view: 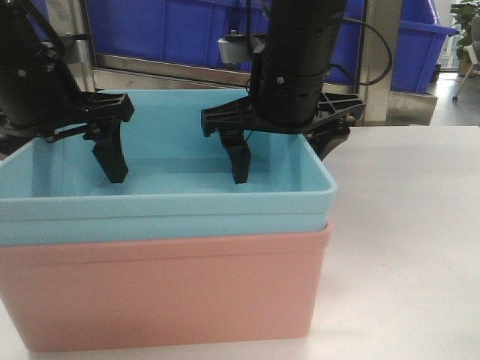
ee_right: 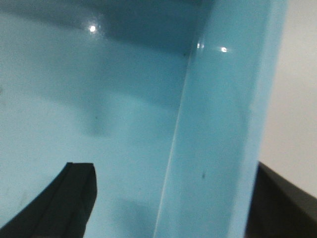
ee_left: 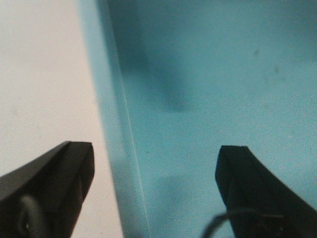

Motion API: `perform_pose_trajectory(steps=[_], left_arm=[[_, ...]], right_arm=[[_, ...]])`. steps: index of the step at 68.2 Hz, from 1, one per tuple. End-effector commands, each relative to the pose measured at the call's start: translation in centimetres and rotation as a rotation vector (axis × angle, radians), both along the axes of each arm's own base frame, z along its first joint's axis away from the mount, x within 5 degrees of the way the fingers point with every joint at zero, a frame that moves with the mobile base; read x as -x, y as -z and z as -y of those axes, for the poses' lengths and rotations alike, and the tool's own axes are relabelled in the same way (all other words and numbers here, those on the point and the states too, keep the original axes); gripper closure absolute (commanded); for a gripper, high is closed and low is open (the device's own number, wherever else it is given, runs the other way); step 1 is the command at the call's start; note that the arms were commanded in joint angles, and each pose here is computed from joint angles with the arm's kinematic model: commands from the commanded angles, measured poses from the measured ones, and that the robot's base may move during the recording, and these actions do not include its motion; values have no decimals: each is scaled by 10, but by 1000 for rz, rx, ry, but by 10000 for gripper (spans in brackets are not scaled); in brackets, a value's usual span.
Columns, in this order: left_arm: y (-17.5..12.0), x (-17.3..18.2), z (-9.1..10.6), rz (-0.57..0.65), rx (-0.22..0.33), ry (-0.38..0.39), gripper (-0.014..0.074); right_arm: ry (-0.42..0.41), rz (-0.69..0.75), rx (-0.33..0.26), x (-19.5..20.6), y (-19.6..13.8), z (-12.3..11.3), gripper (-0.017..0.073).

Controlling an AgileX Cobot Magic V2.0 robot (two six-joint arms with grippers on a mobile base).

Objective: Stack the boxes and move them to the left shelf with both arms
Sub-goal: 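Lower both grippers onto opposite walls of the stacked light-blue bin, then grip the stacked bins with both grippers and lift them off the table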

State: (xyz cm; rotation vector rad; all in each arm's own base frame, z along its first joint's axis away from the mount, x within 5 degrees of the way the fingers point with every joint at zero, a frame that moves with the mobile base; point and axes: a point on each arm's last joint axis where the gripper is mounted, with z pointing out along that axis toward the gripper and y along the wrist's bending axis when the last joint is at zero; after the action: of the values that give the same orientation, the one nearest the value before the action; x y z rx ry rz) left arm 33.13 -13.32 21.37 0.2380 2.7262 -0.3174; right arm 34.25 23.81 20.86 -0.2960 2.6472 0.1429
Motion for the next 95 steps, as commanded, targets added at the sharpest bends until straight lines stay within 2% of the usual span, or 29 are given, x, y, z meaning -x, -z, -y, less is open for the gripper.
perform_pose_trajectory(steps=[1, 9, 22, 26, 41, 60, 70, 75, 83, 89, 95], left_arm=[[-9, -4, 5, 57, 31, -4, 223], [-3, -6, 6, 36, 24, -3, 317], [-1, -5, 6, 22, 25, -5, 559], [-1, -5, 6, 20, 25, -4, 622], [-14, -2, 5, 49, 38, -7, 604], [-70, 22, 1, 164, 109, -34, 605], [-100, 45, 9, 234, 141, -18, 605], [-116, 59, 14, 271, 141, -15, 605], [-138, 75, 25, 307, 124, -2, 605], [-153, 85, 35, 329, 97, 21, 605], [-170, 92, 45, 369, 98, 34, 605]], right_arm=[[-22, 64, -30, -5, -9, -2, -42], [-22, 63, -29, -5, -9, -2, 115], [-15, 40, -9, -4, -8, 0, 522], [-13, 35, -5, -3, -8, 1, 494], [-6, 30, 11, -1, -14, 4, 503], [26, 183, -65, 13, -77, 18, 503], [21, 258, -115, 29, -114, 27, 503], [13, 295, -135, 37, -130, 30, 503], [-10, 332, -166, 51, -149, 29, 503], [-38, 347, -177, 61, -160, 22, 503], [-57, 372, -184, 65, -168, 13, 503]])
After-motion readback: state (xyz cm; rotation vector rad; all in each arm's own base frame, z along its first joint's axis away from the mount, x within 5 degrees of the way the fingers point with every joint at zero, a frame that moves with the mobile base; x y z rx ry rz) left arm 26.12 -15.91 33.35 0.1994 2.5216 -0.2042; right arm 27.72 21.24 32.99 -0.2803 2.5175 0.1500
